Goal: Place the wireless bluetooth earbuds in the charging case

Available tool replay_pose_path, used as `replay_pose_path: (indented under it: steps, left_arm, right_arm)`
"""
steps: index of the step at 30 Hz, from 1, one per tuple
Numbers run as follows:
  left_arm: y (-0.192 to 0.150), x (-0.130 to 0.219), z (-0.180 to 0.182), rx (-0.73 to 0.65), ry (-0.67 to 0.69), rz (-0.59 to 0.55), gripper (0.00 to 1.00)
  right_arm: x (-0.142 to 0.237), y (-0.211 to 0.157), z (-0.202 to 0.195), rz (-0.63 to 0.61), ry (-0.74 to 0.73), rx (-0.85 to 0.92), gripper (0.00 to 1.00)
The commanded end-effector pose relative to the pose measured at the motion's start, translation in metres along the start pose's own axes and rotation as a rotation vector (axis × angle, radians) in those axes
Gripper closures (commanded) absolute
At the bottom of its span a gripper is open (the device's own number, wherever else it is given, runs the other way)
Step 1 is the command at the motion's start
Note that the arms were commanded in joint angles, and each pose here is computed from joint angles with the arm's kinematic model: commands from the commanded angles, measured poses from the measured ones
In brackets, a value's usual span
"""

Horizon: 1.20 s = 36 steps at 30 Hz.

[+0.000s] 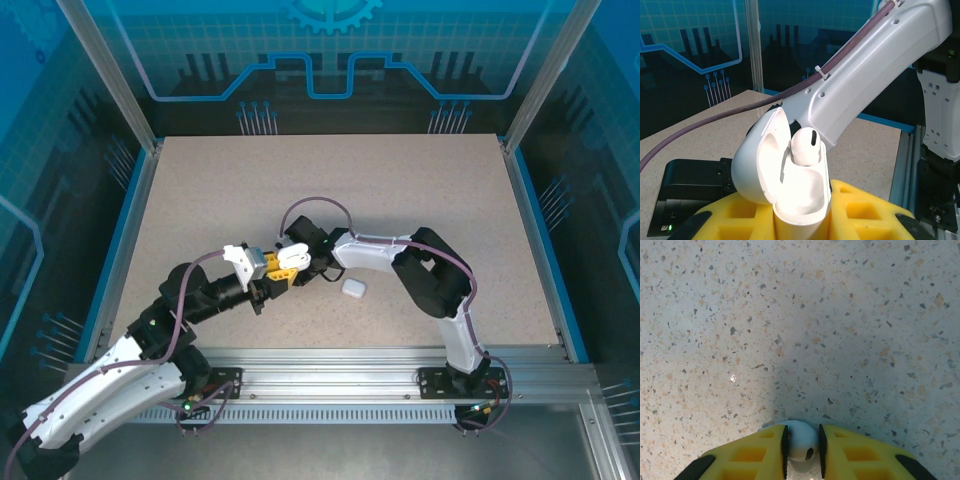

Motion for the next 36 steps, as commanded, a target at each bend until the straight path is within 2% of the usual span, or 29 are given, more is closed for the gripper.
replay_pose_path:
  steps: [1,9,19,30,36]
  left_arm:
    - [0.02,0.005,-0.005,-0.004,-0.009,-0.046,0.93]
    - [0.019,0.005,-0.005,-0.002,-0.009,-0.042,0.93]
    - [0.019,0.006,-0.005,-0.001,-0.009,-0.045,0.93]
    - [0.014,0.004,-0.004,0.009,-0.011,-0.045,0.93]
    - [0.002,0.0,-0.001,0.037,-0.005,-0.021,0.93]
  right_arm:
    - [-0.007,-0.021,0.007,0.083,-0.013,0.036,0.76]
    - [-0.013,-0.027,0.01,0.13,-0.046,0.084,0.75]
    - [-0.006,-0.027,0.008,0.112,-0.046,0.072,0.79]
    - [0.054,-0.015,-0.013,-0.041,-0.081,0.001,0.8]
    - [0.118,-0.023,-0.037,-0.142,-0.202,-0.012,0.8]
Point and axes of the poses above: each hand's point on the last joint's axis, 136 mm out from that joint toward the fingers, its own x axis back along the fingers, its own z axis along the line the jaws close on, y = z × x, the point moved 1 cm from there along x, back along the fingers, and after that the axes turned 7 degrees about x, right-handed, at the moved point
